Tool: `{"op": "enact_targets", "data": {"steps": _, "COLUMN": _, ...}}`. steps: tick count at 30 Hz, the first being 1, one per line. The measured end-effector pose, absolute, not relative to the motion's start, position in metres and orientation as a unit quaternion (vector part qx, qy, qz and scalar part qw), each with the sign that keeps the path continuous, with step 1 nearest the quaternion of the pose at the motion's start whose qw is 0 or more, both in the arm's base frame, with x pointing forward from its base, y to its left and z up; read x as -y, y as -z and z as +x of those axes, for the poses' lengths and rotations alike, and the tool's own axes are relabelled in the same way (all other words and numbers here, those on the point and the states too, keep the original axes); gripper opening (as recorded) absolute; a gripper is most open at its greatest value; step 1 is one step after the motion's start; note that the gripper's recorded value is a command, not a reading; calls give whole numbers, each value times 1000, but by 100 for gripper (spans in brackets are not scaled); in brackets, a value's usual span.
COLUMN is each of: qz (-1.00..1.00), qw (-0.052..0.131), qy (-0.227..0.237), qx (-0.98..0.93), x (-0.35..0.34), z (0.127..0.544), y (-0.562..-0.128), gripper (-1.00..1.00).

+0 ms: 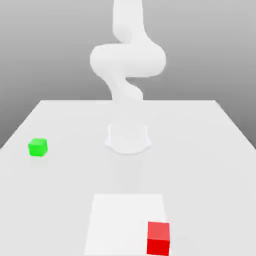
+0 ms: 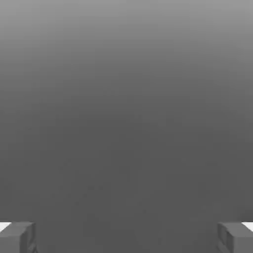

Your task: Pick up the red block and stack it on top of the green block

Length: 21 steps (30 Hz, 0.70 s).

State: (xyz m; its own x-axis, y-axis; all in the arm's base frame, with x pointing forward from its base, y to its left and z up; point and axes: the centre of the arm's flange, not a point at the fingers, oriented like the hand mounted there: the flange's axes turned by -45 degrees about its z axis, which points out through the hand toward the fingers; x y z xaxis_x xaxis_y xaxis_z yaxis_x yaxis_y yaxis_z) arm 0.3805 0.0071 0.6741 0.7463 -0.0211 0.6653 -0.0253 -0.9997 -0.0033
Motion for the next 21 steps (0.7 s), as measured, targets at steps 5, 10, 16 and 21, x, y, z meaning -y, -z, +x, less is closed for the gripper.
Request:
{"op": "enact_targets", "data": {"steps": 5, "qz": 958, "qw": 12, "qy": -286, "qx": 22, "x": -20, "z": 439, "y": -590, "gripper": 0}}
{"op": "enact_targets", "data": {"steps": 10, "qz": 975, "qw": 16, "qy": -218, "qx": 30, "x": -31, "z": 477, "y": -500, "gripper": 0}}
{"op": "enact_targets", "data": {"steps": 16, "qz": 990, "qw": 16, "qy": -134, "qx": 38, "x": -44, "z": 498, "y": -386, "gripper": 0}}
{"op": "enact_targets", "data": {"steps": 21, "qz": 997, "qw": 9, "qy": -64, "qx": 42, "x": -58, "z": 495, "y": -292, "gripper": 0}}
